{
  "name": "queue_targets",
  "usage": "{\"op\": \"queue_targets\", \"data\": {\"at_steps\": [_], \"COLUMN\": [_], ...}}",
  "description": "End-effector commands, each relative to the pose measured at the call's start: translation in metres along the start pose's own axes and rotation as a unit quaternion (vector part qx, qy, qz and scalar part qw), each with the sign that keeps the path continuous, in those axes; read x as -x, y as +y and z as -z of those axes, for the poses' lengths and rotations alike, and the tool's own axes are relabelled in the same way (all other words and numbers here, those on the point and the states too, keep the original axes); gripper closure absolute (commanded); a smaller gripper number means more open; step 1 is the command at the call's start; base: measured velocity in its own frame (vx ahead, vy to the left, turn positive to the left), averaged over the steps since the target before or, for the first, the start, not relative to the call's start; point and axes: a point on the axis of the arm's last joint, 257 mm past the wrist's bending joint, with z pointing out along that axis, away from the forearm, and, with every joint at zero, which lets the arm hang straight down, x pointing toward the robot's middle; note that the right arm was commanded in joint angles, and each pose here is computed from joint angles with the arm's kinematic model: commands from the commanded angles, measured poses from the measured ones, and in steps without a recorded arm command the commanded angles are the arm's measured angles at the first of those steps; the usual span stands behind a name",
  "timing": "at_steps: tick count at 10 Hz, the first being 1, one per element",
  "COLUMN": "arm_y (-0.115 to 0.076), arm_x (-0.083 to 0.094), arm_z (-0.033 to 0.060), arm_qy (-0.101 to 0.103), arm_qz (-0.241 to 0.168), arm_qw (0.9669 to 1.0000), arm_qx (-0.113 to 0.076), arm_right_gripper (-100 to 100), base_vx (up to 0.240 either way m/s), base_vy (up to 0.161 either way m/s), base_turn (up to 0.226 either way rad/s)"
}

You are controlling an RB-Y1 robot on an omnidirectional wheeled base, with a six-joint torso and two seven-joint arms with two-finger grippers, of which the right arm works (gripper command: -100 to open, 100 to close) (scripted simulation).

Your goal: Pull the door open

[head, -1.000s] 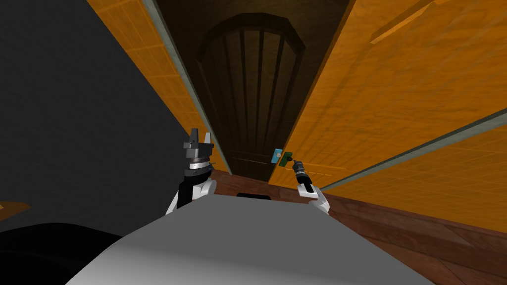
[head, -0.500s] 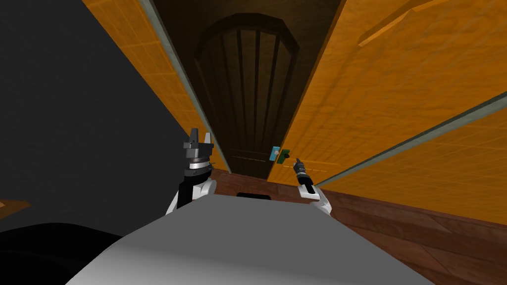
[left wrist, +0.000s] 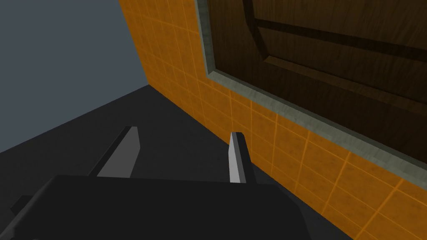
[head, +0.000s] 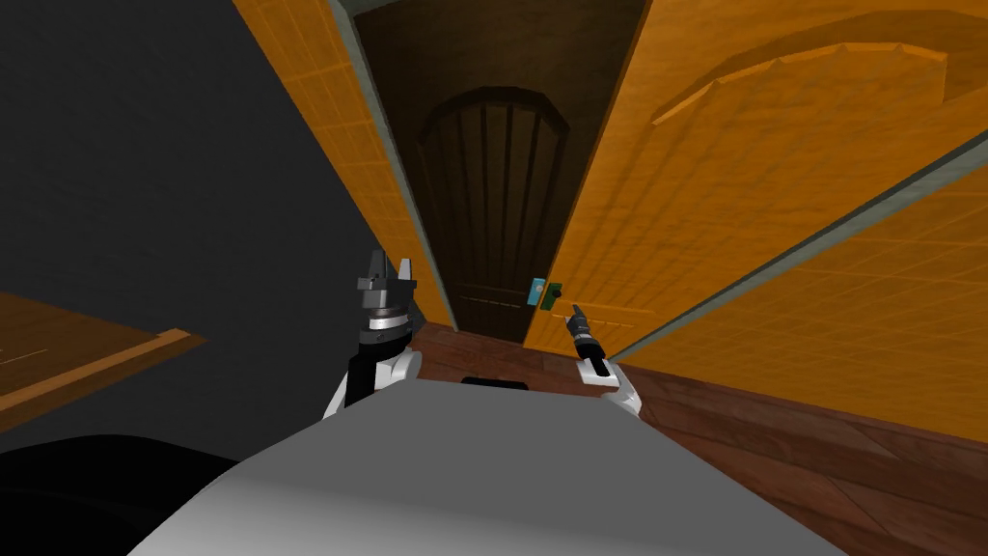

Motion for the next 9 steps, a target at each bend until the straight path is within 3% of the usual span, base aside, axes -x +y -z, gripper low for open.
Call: {"op": "queue_targets", "data": {"at_steps": [1, 2, 5, 7, 9], "arm_y": [0.0, -0.009, -0.021, -0.02, -0.015], "arm_x": [0.0, 0.023, 0.053, 0.051, 0.036], "arm_z": [0.0, 0.0082, 0.0188, 0.0165, 0.0087], "arm_qy": [0.0, -0.019, -0.046, -0.045, -0.035], "arm_qz": [0.0, 0.006, 0.014, 0.013, 0.009], "arm_qw": [1.0, 0.9997, 0.9985, 0.9986, 0.9992], "arm_qx": [0.0, -0.012, -0.025, -0.023, -0.015], "arm_right_gripper": [-100, -100, -100, -100, -100], "base_vx": [-0.094, -0.024, 0.06, 0.163, 0.195], "base_vy": [0.056, -0.033, -0.099, -0.067, 0.026], "base_turn": [0.009, -0.197, -0.126, 0.028, 0.088]}}
